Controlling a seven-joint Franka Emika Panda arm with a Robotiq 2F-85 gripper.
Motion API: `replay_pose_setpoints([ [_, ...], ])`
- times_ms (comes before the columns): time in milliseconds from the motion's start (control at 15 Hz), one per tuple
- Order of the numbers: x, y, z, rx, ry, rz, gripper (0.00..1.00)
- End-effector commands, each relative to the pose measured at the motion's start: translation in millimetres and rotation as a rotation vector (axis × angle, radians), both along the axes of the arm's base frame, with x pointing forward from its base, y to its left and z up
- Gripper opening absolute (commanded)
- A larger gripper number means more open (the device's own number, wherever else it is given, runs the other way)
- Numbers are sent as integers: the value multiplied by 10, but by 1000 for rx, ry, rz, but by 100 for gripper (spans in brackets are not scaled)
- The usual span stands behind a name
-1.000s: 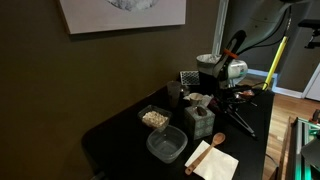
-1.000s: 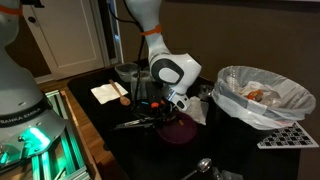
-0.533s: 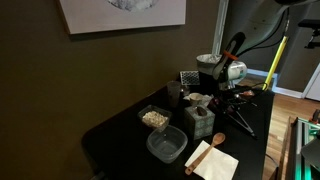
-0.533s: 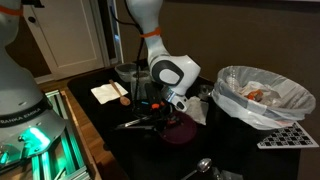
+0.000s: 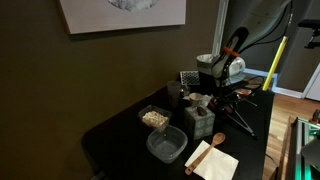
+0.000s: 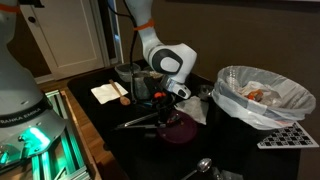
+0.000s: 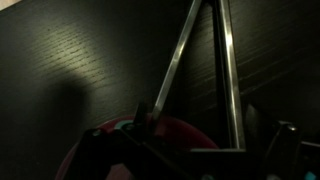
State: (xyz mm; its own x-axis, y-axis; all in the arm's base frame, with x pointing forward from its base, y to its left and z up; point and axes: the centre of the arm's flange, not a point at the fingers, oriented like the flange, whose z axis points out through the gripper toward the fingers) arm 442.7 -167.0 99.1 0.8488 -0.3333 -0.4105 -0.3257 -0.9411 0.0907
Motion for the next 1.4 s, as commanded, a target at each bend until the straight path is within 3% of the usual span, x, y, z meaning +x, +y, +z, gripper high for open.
replay_pose_setpoints([
  [0,-140,150,317,-91,-23,42,100],
  [267,-268,201,507,-176,-55,67,100],
  [533,-413,183,579,-255,-158,60,100],
  [800,-484,205,542,-271,-280,-2,100],
  [1333,-593,146,450,-279,-435,-69,100],
])
